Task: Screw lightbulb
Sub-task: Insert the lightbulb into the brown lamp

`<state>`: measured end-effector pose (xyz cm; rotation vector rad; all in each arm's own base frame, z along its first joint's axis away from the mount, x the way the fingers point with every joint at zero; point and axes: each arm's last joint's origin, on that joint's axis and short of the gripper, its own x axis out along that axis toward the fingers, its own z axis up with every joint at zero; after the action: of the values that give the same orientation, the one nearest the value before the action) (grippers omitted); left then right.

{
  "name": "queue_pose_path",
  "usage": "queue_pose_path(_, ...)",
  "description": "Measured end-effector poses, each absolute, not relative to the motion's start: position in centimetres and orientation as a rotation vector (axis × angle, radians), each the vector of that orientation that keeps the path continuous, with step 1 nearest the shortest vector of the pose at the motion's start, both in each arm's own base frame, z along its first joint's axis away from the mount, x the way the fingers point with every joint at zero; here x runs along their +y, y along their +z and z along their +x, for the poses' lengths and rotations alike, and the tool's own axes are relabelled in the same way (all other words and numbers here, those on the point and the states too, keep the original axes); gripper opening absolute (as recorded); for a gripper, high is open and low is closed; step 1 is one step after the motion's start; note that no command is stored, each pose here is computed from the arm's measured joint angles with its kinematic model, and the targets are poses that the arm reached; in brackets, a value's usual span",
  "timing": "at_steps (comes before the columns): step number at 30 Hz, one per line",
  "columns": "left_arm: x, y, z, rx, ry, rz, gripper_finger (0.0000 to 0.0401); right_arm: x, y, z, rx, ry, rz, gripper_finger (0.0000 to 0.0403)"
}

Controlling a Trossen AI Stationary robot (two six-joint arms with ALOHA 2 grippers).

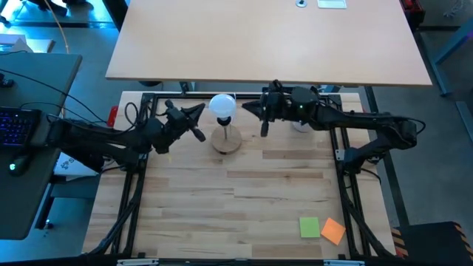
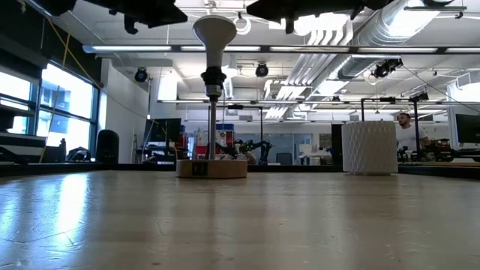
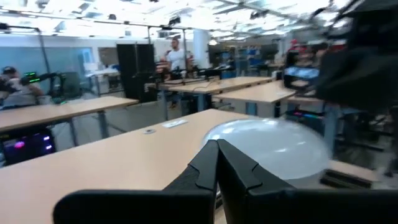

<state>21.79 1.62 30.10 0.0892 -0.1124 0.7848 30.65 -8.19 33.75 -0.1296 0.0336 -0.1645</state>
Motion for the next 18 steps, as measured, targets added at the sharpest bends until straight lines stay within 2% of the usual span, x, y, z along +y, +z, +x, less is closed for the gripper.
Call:
queue_pose_path(8,0.5,29.9,22.2,-0.111,0.729,0.092,0.0,-10.1,32.1,32.0,0.027,-0.206,-0.063,0.0016)
queue_pose_path(18,1.6,29.0,23.0,-0.08,0.778,0.092,0.0,-8.8,31.2,33.5,-0.001,-0.094,-0.068,0.0016)
